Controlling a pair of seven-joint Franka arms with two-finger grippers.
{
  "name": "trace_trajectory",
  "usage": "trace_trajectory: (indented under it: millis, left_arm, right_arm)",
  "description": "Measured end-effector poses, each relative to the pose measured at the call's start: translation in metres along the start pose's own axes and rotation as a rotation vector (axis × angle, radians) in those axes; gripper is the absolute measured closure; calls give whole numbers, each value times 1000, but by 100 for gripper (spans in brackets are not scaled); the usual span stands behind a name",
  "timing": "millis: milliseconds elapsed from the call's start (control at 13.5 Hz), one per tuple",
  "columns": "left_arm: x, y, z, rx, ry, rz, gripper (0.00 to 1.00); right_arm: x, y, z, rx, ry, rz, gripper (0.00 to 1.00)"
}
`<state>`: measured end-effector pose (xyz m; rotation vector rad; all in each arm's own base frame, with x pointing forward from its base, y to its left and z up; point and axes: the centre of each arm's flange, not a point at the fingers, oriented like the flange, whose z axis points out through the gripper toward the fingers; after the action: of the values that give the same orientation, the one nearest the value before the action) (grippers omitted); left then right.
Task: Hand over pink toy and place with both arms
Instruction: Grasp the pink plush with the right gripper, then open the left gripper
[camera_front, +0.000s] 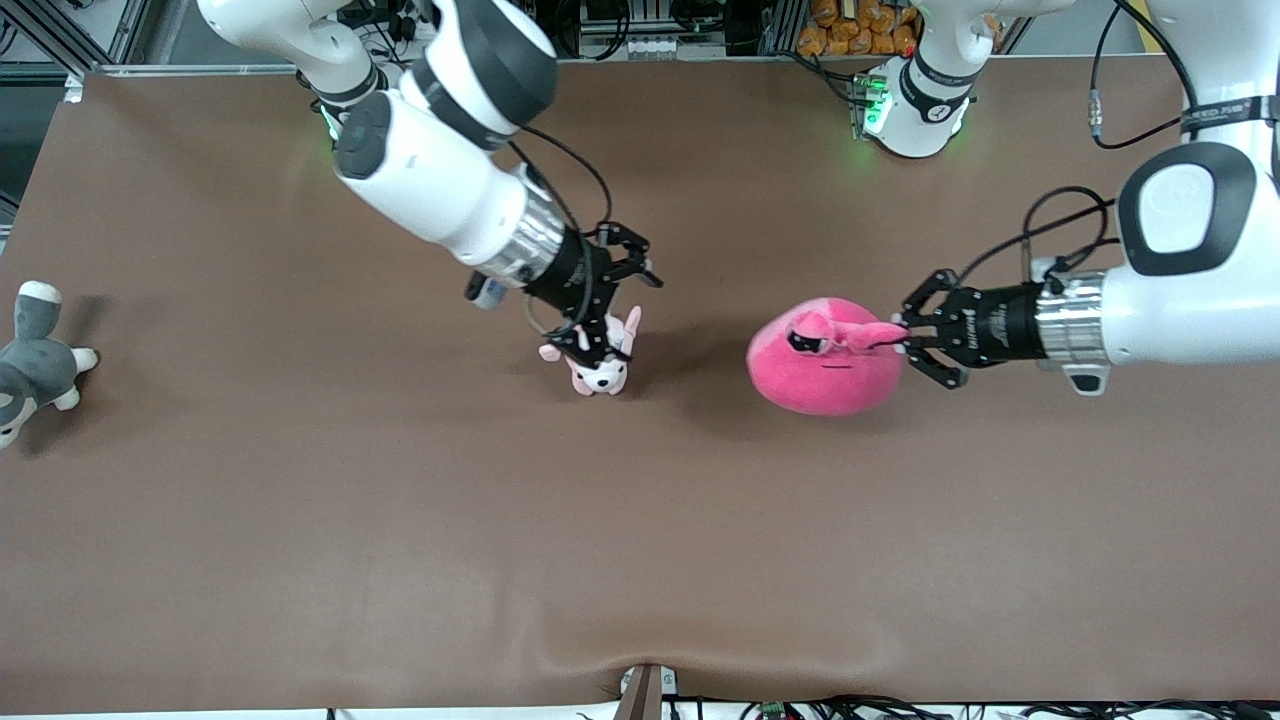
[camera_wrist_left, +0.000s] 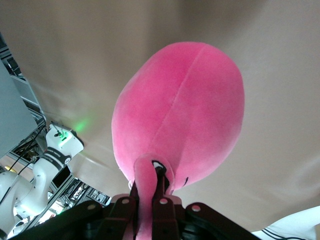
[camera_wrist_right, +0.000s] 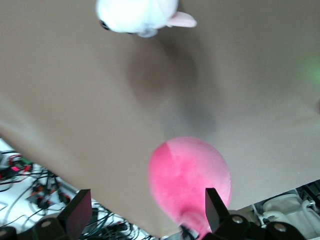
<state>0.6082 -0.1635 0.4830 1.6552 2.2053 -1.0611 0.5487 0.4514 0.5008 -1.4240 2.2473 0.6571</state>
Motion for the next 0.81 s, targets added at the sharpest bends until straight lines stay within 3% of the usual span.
trace_trajectory:
  millis: [296,741,815]
  left_arm:
    - [-40,-18,29,10,10,-14,89]
    - [-63,-26,64,19,28,-17,89]
    - [-64,-26,66,18,29,-17,89]
  right_arm:
    - [-15,30,28,1,-53,-3,0]
    - [-23,43,35,-6,-82,10,0]
    - [-23,43,39,1,-89,10,6]
